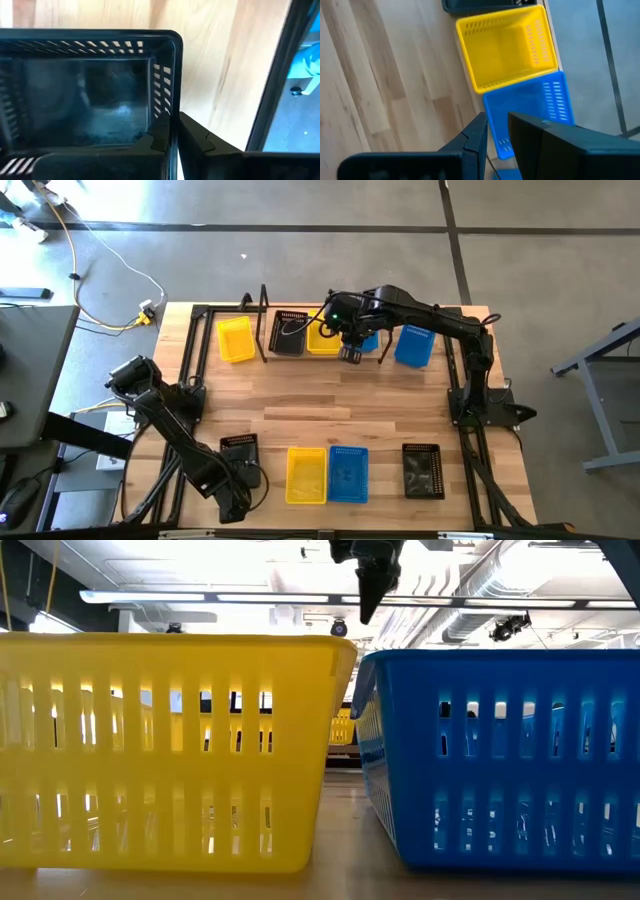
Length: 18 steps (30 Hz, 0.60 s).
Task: Stack baskets on shelf by color
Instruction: Stack the left black bin on the black bin on the shelf
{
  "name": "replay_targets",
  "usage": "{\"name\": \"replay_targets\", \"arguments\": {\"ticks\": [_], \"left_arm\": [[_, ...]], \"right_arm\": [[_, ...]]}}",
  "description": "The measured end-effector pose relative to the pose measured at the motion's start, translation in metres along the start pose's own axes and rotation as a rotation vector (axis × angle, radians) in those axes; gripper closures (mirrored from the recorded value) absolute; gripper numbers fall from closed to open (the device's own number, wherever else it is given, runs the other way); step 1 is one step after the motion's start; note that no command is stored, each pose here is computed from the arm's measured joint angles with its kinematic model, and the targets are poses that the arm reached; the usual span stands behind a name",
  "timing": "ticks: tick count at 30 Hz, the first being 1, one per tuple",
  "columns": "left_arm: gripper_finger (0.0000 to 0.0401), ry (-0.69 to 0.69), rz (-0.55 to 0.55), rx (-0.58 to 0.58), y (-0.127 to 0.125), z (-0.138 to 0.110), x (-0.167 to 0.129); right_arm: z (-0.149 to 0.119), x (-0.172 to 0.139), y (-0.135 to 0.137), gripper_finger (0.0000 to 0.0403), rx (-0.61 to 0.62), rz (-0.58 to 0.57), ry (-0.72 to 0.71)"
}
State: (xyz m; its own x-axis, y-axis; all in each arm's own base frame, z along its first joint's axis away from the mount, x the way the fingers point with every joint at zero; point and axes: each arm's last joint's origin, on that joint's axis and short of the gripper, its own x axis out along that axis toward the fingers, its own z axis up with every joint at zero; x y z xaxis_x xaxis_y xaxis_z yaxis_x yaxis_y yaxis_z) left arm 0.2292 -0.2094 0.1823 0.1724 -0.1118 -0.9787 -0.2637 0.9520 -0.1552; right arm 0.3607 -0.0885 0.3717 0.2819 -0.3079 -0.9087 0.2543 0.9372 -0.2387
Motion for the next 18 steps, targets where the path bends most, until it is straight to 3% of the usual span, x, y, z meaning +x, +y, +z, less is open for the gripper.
{"name": "replay_targets", "arguments": {"ticks": [7,18], "left_arm": [[0.0397,-0.056,0.031,0.046,0.002,0.02,-0.031],[0.0399,-0.255,0.148,0.07,0.04,0.058,-0.097]], "right_arm": [[-0.005,-0.016,-0.004,0.0339,-0.005,-0.002,-0.04],[-0.012,-0.035,-0.008,0.0339,0.01,-0.004,-0.088]]}}
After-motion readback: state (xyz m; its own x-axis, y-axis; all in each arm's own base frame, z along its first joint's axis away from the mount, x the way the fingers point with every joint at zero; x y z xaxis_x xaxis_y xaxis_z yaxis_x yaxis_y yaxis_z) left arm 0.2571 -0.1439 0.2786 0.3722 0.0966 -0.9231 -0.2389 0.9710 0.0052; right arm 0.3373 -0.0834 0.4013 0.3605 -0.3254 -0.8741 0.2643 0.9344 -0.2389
